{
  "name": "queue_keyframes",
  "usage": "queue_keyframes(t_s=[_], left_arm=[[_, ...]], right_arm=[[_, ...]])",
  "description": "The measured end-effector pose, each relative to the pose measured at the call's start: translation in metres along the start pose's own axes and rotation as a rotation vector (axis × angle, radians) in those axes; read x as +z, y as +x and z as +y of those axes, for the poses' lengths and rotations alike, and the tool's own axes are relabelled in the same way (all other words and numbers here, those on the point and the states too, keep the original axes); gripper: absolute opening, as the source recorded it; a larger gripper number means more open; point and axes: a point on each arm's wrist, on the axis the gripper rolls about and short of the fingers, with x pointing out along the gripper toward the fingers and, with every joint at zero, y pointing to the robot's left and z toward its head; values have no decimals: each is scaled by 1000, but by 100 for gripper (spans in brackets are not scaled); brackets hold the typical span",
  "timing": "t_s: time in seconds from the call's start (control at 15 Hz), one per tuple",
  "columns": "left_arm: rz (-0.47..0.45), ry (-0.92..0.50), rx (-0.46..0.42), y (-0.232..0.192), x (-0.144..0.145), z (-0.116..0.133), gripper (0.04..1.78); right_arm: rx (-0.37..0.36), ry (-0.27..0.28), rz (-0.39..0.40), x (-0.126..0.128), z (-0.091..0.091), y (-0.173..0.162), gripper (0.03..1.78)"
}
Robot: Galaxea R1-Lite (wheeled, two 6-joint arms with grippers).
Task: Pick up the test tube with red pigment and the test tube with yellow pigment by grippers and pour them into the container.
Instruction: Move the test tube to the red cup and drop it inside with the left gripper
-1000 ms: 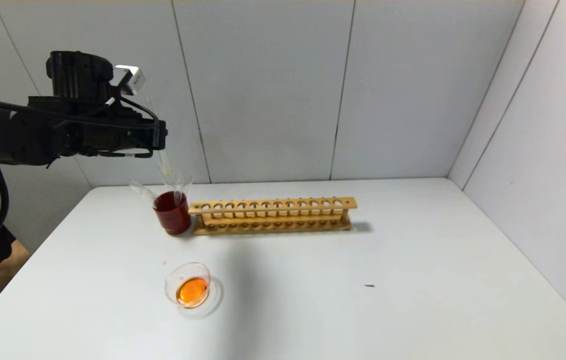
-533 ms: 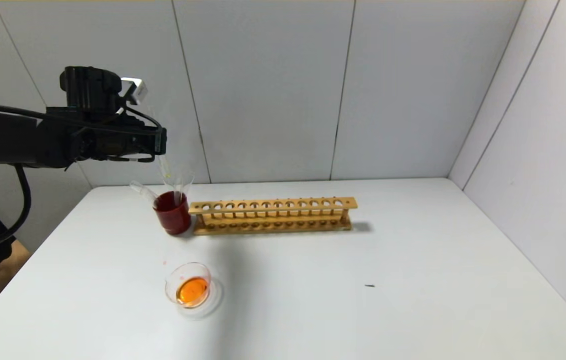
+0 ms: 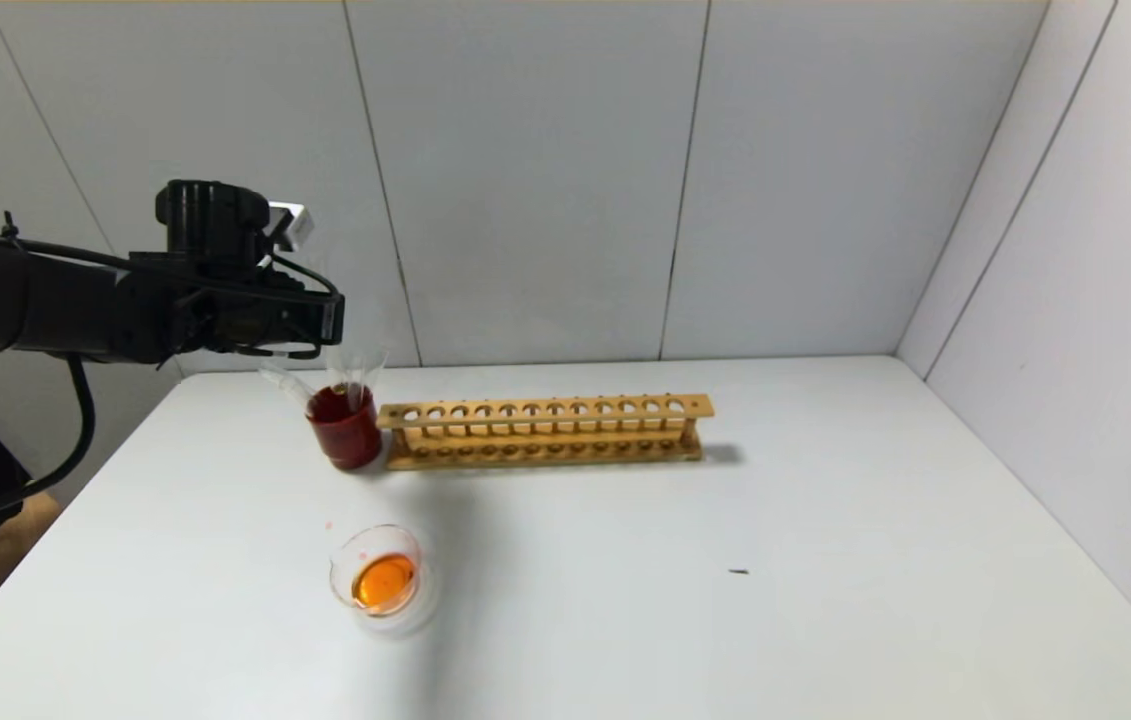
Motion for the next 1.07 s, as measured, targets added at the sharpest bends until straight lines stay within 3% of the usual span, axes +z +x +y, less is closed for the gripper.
queue_keyframes(t_s=[1.07], left_arm=[[48, -7, 1, 20, -33, 1, 30]], right_arm=[[0, 0, 0, 0, 0, 0, 175]])
